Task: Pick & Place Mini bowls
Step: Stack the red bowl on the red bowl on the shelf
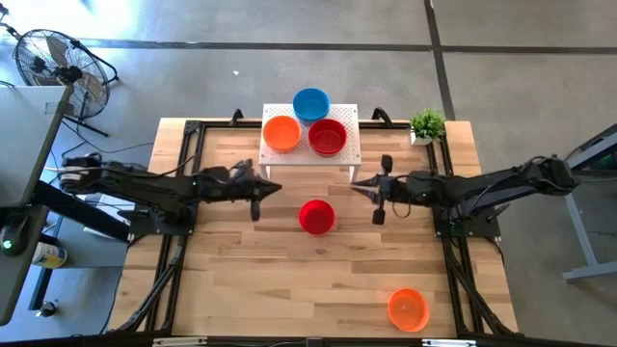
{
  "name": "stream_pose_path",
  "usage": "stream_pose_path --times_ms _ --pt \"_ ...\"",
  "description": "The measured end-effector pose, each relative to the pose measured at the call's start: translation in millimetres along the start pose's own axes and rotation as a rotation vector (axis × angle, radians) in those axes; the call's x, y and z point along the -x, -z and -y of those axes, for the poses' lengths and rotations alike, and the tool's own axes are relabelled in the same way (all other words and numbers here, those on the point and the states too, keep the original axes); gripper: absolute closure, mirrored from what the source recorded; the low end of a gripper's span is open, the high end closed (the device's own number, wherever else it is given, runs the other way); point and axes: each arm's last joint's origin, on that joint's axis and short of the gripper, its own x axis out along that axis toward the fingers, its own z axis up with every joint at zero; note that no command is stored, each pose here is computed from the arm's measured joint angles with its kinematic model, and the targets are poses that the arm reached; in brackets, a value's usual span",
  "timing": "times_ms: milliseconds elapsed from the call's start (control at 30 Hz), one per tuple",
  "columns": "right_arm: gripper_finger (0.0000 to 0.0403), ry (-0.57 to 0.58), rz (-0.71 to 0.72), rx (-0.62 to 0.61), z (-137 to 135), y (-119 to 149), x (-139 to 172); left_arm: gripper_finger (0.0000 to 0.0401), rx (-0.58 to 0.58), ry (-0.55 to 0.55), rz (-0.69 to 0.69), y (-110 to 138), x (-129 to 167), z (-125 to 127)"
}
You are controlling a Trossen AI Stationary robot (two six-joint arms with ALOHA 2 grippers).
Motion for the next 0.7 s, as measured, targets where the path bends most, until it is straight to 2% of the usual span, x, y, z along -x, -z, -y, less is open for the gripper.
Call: stream_pose_path --times_ms 167,333,433,567,700 --pt "0.0333 -0.009 -0.122 0.000 -14.1 -9.1 -15.2 0.0400 -0.025 -0.047 0.145 9.3 11.6 -17.0" --pt "0.0290 -0.070 -0.318 0.046 -33.3 -14.5 -37.6 0.0401 -0.032 -0.100 0.174 19.0 17.2 -34.8" --pt "0.0265 -0.115 -0.441 0.085 -43.8 -15.5 -52.9 0.0401 -0.033 -0.084 0.190 22.6 20.4 -41.7" --pt "0.0246 -0.185 -0.572 0.178 -56.2 -12.8 -75.1 0.0401 -0.033 -0.102 0.188 28.7 23.9 -49.3" --pt "0.0243 -0.268 -0.674 0.295 -68.0 -0.7 -97.7 0.0401 -0.034 -0.130 0.174 33.6 26.1 -54.7"
